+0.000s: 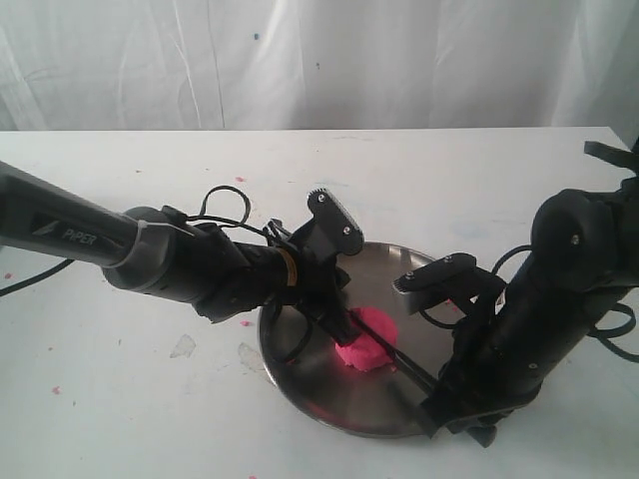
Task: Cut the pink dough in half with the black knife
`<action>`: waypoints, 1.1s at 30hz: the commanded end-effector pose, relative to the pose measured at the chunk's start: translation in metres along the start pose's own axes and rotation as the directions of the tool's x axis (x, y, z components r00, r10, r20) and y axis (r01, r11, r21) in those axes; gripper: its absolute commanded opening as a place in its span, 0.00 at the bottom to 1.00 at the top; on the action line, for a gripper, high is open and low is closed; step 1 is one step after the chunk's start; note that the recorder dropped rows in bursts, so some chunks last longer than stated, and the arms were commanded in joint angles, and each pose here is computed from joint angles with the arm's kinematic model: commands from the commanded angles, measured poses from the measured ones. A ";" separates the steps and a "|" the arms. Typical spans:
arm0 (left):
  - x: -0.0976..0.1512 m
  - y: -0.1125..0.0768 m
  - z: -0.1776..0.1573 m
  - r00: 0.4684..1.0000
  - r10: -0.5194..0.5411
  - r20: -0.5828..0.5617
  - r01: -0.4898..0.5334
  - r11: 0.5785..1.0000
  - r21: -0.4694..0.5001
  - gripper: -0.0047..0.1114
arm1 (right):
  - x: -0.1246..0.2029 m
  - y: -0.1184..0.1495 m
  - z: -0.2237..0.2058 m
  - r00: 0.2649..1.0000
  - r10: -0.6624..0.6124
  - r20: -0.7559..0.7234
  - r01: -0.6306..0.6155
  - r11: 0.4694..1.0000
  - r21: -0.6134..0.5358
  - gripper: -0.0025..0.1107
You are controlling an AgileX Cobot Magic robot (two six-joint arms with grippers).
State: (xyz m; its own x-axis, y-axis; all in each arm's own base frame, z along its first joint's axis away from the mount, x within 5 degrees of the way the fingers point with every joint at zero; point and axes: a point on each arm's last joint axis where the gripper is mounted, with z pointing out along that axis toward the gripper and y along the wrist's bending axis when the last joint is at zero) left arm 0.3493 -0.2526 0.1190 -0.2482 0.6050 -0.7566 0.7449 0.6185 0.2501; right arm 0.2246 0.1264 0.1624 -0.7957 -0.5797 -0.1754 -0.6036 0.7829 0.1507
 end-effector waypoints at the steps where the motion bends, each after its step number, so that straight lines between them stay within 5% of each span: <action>1: 0.004 -0.002 0.001 1.000 0.000 -0.026 0.001 1.000 0.008 0.04 | 0.000 0.001 -0.001 1.000 -0.005 -0.019 0.005 1.000 -0.004 0.19; 18: 0.004 -0.002 0.001 1.000 0.004 -0.026 -0.003 1.000 0.008 0.04 | 0.002 0.001 0.000 0.999 -0.006 -0.033 0.005 1.000 -0.008 0.07; 33: 0.004 -0.002 0.001 1.000 0.004 -0.024 -0.004 1.000 0.008 0.04 | 0.006 -0.001 0.017 0.990 -0.001 -0.139 -0.004 0.999 -0.032 0.07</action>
State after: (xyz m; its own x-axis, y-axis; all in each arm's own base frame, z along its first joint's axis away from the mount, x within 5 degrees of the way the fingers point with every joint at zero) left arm 0.3493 -0.2525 0.1189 -0.2479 0.6070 -0.7551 0.7455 0.6172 0.2514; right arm 0.2230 0.1260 0.1527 -0.7985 -0.5936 -0.1003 -0.6016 0.7806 0.1695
